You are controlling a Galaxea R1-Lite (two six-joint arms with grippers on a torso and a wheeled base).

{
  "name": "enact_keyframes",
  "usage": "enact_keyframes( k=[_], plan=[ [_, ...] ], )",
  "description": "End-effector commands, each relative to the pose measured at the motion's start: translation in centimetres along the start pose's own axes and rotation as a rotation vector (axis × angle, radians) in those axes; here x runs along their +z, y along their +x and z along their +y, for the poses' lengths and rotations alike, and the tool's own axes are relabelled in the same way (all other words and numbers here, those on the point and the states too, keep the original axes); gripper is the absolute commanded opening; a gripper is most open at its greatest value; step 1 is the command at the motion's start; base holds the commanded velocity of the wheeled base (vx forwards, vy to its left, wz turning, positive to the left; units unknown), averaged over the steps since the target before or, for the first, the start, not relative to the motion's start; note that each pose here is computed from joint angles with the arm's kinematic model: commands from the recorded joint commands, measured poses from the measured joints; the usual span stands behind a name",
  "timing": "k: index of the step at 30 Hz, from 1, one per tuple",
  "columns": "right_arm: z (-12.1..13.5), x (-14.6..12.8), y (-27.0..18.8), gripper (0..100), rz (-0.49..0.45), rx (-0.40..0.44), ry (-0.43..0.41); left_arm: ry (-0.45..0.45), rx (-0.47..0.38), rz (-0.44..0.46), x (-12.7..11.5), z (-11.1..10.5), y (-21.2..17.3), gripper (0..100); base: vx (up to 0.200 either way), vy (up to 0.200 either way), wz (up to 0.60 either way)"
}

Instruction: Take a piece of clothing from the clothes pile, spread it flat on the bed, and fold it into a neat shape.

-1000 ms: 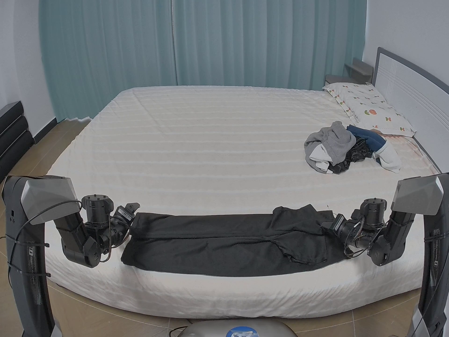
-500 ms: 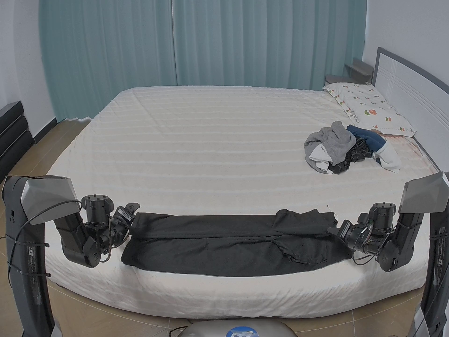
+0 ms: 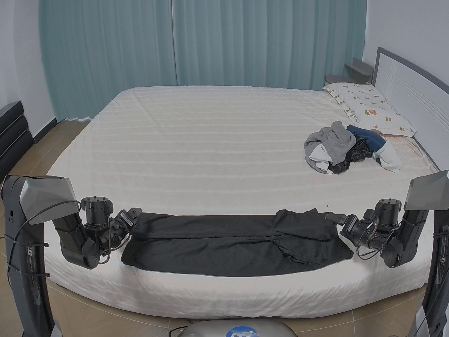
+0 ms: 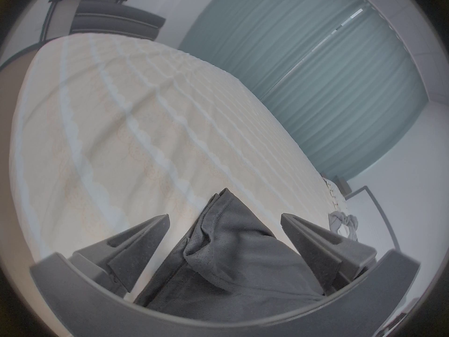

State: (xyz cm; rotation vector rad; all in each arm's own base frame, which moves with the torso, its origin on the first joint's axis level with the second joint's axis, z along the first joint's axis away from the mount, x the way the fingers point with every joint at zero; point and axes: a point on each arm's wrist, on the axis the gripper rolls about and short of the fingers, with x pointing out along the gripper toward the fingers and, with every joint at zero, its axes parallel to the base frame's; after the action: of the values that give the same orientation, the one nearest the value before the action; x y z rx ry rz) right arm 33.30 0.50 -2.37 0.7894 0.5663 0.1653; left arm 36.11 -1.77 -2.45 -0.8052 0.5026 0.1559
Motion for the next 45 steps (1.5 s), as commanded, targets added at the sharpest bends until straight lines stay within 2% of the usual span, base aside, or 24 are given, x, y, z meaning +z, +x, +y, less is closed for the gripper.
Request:
enact_keyframes(
  k=[1, 4, 5, 8, 24, 28, 45],
  plan=[
    [-0.1, 2.1, -0.6, 100, -0.065, 0.015, 0.041, 0.045, -0.016, 0.01, -0.2, -0.3, 0.1, 100, 0.0, 0.0, 0.0],
    [-0.2, 2.3, -0.3, 100, -0.072, 0.018, 0.069, 0.096, -0.042, 0.066, -0.7, -0.3, 0.0, 100, 0.0, 0.0, 0.0],
    [-0.3, 2.4, -0.1, 100, -0.074, 0.021, 0.077, 0.139, -0.047, 0.098, -1.0, -0.1, 0.0, 100, 0.0, 0.0, 0.0],
    [-0.4, 2.4, 0.2, 100, -0.071, 0.021, 0.082, 0.184, -0.04, 0.116, -1.1, 0.0, 0.2, 100, 0.0, 0.0, 0.0],
    [-0.9, 2.4, 0.5, 100, -0.065, 0.019, 0.101, 0.23, -0.024, 0.142, -2.1, 0.4, 0.5, 100, 0.0, 0.0, 0.0],
    [-0.9, 2.4, 0.6, 100, -0.064, 0.022, 0.104, 0.242, 0.008, 0.131, -2.8, 0.6, 0.9, 100, 0.0, 0.0, 0.0],
    [-0.9, 2.0, 0.7, 100, -0.042, 0.025, 0.106, 0.272, 0.023, 0.138, -3.2, 0.9, 1.1, 100, 0.0, 0.0, 0.0]
  ],
)
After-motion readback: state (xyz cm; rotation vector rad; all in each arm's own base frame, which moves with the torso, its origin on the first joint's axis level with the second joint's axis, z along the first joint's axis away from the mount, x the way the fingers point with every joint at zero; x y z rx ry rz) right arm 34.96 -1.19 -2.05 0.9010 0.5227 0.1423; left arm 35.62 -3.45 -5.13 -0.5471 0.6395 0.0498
